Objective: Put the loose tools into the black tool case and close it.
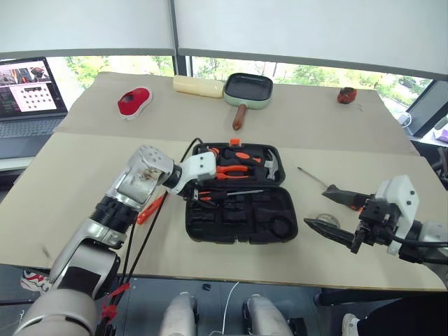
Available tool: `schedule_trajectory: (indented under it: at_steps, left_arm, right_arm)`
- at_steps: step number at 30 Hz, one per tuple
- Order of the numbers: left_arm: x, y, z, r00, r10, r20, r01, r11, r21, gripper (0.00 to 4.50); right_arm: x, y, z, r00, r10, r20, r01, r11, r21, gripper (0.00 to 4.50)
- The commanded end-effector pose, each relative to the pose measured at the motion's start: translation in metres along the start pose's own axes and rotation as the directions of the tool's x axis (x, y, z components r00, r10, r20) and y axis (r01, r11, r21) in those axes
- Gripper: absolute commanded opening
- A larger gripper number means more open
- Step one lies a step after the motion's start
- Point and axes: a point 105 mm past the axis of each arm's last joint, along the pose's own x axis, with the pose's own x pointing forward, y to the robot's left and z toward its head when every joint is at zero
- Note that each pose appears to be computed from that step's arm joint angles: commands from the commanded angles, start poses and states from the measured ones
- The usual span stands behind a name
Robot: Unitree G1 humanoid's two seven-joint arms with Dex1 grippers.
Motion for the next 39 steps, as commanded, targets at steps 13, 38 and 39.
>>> schedule_trajectory:
  at_steps: [13,38,39]
  left_arm:
    - [0.012,0.006,-0.005,0.999,0.034,-0.016,-0.032,0.995,0.099,0.05]
    - [-0.037,-0.005,0.038,0.927,-0.034,0.373,0.056,0.997,-0.048,0.89]
    - [-0.048,-0.010,0.042,0.913,-0.040,0.406,0.067,0.996,-0.052,1.36]
  right_arm:
    - [0.004,-0.001,0.015,0.999,0.002,0.050,0.001,0.999,-0.051,4.50]
    - [-0.077,-0.037,-0.037,0.922,-0.359,-0.145,0.369,0.928,0.050,4.50]
    - [-0.091,-0.039,-0.044,0.904,-0.388,-0.179,0.403,0.913,0.054,4.50]
